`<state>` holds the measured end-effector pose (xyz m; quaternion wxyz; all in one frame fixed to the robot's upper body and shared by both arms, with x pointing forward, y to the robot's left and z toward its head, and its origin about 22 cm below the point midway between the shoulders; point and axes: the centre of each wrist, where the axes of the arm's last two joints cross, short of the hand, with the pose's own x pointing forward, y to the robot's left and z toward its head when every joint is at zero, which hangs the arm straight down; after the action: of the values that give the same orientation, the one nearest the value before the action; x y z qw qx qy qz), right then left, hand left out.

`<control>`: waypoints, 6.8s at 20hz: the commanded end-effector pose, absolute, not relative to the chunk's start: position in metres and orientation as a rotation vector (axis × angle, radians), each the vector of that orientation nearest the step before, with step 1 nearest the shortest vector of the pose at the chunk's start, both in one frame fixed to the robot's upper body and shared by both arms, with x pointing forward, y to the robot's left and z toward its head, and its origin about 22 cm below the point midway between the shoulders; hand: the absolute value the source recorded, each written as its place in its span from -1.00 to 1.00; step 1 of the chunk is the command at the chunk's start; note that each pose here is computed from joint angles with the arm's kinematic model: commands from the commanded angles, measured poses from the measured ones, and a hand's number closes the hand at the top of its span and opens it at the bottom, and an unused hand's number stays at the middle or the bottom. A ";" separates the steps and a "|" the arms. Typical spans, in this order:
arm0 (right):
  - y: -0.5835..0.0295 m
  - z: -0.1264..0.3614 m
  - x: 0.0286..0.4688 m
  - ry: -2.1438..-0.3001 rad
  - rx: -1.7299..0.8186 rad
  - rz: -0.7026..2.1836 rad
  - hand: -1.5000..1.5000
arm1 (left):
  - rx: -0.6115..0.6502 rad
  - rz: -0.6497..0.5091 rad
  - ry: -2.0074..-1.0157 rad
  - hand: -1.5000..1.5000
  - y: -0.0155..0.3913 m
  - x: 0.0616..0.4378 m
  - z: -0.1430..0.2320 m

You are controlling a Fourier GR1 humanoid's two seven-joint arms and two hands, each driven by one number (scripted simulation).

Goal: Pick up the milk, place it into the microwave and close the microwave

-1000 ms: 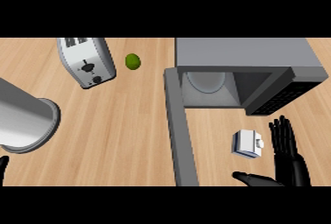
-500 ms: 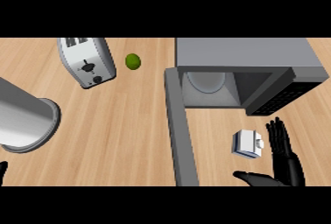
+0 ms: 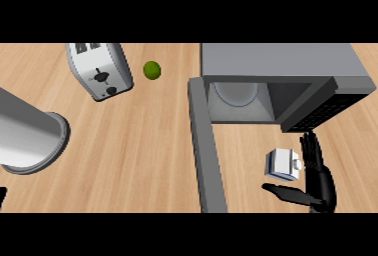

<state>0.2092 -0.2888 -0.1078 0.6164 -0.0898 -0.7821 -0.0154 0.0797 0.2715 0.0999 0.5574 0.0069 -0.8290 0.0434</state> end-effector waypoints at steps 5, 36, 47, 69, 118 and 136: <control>-0.330 -0.131 0.211 -1.713 -0.402 -0.037 -1.00 | 0.009 0.087 -1.953 -1.00 0.270 0.074 0.099; -0.310 -0.115 0.242 -1.991 0.010 -0.021 1.00 | -0.020 0.116 -1.938 -1.00 0.283 0.076 0.105; -0.297 -0.051 0.274 -2.003 0.228 0.040 1.00 | -0.009 0.128 -1.936 -1.00 0.285 0.078 0.090; -0.188 0.021 0.378 -1.949 -0.016 0.231 1.00 | -0.022 0.129 -1.920 -1.00 0.299 0.074 0.095; -0.237 -0.023 0.358 -2.103 -0.677 0.167 -1.00 | -0.160 -0.124 -1.956 -1.00 0.289 0.135 0.091; -0.228 0.055 0.440 -1.841 -0.564 0.210 -1.00 | -0.155 -0.127 -1.943 -1.00 0.260 0.150 0.086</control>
<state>0.4266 -0.2243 0.0336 0.5599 -0.2397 -0.7871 0.0979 0.1462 0.2700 0.0903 0.5580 -0.0646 -0.8253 -0.0574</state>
